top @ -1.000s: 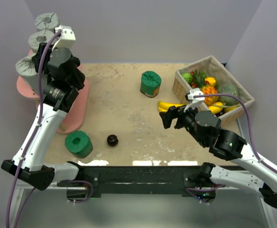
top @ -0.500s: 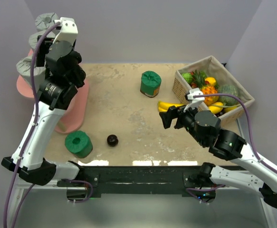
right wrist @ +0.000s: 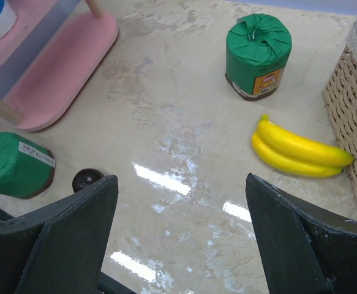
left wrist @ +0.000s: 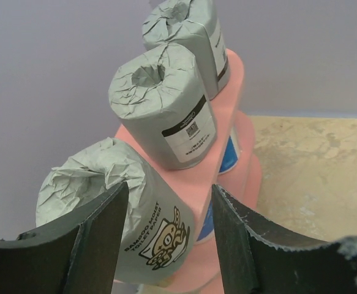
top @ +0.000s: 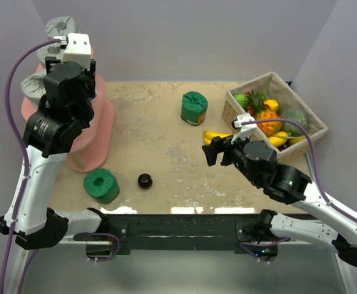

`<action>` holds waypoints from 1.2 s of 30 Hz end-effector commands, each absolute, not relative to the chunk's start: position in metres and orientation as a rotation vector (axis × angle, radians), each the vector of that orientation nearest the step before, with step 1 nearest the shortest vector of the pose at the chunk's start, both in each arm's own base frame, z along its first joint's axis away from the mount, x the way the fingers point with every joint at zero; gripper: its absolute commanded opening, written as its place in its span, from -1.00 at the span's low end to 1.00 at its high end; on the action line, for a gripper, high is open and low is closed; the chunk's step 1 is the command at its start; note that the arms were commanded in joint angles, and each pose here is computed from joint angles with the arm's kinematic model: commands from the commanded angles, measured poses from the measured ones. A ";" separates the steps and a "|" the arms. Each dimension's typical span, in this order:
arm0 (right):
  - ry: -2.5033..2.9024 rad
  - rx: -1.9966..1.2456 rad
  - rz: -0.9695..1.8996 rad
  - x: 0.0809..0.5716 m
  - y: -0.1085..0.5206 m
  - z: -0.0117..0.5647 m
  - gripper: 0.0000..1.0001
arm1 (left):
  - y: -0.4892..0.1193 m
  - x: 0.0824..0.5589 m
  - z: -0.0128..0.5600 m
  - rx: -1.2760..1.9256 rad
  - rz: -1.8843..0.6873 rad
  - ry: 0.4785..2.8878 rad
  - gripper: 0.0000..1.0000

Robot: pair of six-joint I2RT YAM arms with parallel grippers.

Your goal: Place and organize the paper towels onto the shelf

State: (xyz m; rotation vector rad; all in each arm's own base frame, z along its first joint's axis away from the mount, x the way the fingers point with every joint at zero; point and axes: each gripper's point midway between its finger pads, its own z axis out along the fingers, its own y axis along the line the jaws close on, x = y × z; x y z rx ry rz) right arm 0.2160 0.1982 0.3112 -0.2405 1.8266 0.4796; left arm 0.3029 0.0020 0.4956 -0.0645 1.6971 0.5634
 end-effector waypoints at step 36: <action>1.774 -0.220 0.551 0.215 0.204 0.334 0.76 | 0.048 0.289 0.457 -0.282 0.774 1.744 -0.02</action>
